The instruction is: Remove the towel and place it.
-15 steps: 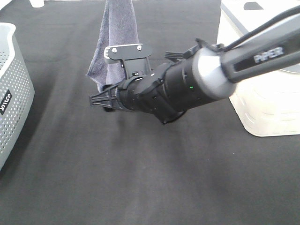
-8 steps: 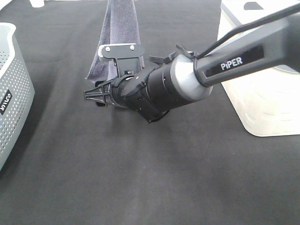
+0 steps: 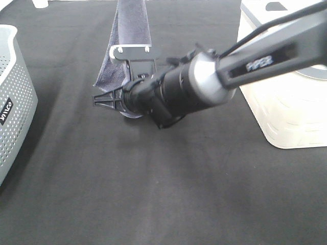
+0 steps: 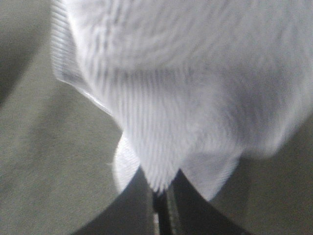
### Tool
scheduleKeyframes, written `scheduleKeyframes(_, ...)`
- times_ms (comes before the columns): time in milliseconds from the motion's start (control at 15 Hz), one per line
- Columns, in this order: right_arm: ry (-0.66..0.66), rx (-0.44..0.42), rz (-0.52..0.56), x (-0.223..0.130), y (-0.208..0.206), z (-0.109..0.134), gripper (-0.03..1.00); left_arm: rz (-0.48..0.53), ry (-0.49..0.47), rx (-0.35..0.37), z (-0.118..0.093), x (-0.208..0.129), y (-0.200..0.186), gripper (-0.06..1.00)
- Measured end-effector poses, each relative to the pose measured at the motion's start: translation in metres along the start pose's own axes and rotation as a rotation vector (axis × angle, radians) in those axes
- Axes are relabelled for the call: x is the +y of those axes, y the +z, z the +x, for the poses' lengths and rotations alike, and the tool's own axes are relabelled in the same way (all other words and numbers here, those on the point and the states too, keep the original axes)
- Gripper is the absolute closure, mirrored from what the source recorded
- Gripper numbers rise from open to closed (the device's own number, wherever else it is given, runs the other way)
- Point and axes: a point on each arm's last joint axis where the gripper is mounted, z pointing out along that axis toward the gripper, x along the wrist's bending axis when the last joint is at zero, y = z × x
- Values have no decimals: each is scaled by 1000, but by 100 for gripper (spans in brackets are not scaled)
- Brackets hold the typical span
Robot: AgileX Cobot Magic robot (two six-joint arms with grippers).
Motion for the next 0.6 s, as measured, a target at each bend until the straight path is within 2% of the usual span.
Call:
scheduleKeyframes(200, -110, 32, 82, 5, -21, -4, 95, 1, 28, 4, 2, 0, 1, 94)
scheduleKeyframes(333, -312, 72, 118, 1, -47, -16, 95, -5, -2, -8, 8, 3, -1, 94)
scheduleKeyframes(400, -347, 93, 124, 1, -56, -22, 95, -15, -42, -18, 16, 8, -3, 94)
scheduleKeyframes(467, -309, 179, 107, 11, -73, -31, 95, -20, -86, -37, 24, 10, -3, 94)
scheduleKeyframes(533, -309, 179, 107, 11, -73, -31, 95, -20, -86, -37, 24, 10, -3, 94)
scheduleKeyframes(600, -224, 286, 87, 24, -85, -47, 95, -13, -113, -49, 29, 9, -1, 94)
